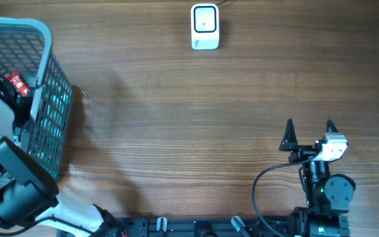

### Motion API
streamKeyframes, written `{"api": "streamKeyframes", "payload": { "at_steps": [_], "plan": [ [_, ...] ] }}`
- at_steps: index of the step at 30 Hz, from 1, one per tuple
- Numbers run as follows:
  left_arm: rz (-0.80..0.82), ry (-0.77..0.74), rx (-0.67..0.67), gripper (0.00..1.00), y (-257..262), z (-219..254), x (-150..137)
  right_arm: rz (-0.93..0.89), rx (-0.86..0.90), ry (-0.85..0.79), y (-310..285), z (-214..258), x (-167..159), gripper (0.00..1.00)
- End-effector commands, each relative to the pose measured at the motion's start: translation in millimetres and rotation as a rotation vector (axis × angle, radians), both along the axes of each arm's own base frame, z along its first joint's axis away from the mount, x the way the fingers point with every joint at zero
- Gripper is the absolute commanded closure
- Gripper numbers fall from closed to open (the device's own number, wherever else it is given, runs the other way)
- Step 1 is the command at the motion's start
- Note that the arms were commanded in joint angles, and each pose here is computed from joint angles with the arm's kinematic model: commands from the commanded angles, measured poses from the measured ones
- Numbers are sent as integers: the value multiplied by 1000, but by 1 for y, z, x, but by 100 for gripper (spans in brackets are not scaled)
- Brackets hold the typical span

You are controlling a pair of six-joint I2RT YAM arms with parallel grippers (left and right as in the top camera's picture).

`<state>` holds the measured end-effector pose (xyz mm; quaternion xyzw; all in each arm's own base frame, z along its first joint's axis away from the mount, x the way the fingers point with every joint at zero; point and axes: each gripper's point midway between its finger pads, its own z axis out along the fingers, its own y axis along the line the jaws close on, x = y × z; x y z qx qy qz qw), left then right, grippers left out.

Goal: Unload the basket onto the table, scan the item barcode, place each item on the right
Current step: 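Reach the left gripper into the basket and grasp the green wipes pack, then lift the wipes pack out and place it on the table centre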

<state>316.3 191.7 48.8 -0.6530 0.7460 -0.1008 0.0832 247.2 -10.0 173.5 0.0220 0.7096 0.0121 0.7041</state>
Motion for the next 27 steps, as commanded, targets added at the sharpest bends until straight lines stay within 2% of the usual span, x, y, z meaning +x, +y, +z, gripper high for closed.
{"api": "streamKeyframes", "payload": {
  "at_steps": [1,6,7,9,10,11,13,15,18,22,27],
  "plan": [
    [-27,31,-53,0,-14,-16,-7,17,6,-9,3,2,0,0],
    [-27,44,-62,1,-17,-19,-11,17,6,-9,3,2,0,0],
    [-27,45,-63,7,-17,-19,-11,18,6,-9,3,2,0,0],
    [-27,45,-63,27,-17,-20,-11,17,6,-9,3,2,0,0],
    [-27,45,-63,41,-17,-20,-11,17,6,-9,3,2,0,0],
    [-27,45,-63,48,-17,-20,-11,17,6,-9,3,2,0,0],
    [-27,44,-62,75,-17,-19,-11,17,6,-9,3,2,0,0],
    [-25,40,-60,96,-16,-19,-11,17,6,-9,3,2,0,0],
    [-24,12,-40,96,-11,-9,-5,17,6,-9,3,2,0,0],
    [-15,-93,17,96,4,40,12,17,6,-9,3,2,0,0],
    [25,-305,188,96,34,161,21,17,6,-9,3,2,0,0]
  ]
}}
